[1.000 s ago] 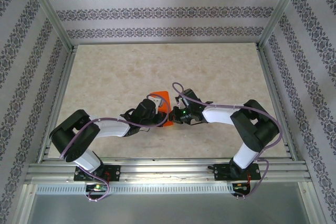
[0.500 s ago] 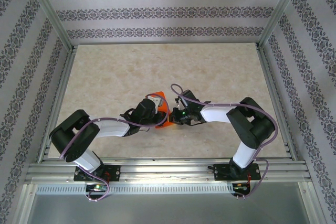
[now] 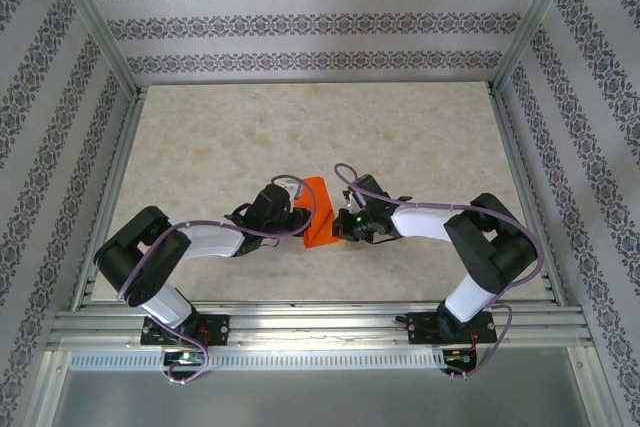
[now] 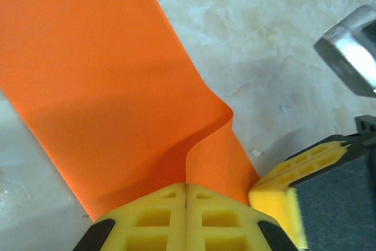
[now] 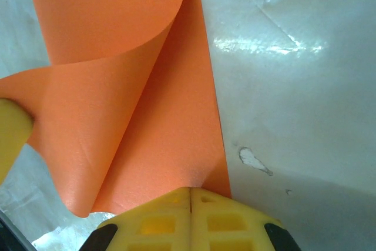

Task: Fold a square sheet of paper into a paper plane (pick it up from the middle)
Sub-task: Fold the triangle a second time at the center of the table.

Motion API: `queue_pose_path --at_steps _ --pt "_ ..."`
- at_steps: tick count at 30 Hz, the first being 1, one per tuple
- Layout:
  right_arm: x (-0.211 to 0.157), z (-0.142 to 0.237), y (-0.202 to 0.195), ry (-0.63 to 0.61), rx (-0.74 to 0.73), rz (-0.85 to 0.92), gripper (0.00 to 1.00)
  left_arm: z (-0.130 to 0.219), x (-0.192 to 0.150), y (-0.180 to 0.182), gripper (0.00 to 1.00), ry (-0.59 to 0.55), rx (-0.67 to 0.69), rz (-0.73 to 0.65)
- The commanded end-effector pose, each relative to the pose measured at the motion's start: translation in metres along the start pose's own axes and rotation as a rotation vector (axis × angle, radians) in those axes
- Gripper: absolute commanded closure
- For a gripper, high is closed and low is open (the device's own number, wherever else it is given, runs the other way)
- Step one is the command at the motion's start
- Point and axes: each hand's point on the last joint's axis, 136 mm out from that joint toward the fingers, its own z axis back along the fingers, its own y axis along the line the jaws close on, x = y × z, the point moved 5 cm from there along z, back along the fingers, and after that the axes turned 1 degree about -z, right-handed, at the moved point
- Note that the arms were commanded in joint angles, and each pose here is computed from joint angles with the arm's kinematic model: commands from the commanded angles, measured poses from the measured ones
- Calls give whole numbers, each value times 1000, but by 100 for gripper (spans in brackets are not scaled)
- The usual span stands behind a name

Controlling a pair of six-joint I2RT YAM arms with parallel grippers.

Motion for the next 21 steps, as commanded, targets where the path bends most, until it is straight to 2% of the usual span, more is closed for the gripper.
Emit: queue_pose_path --at_steps 1,21 --pt "-7 -1 -15 32 -78 -10 100 -7 -4 9 100 21 23 -33" --pt "-7 -1 -14 47 -73 -9 100 -8 -3 22 100 30 76 -69"
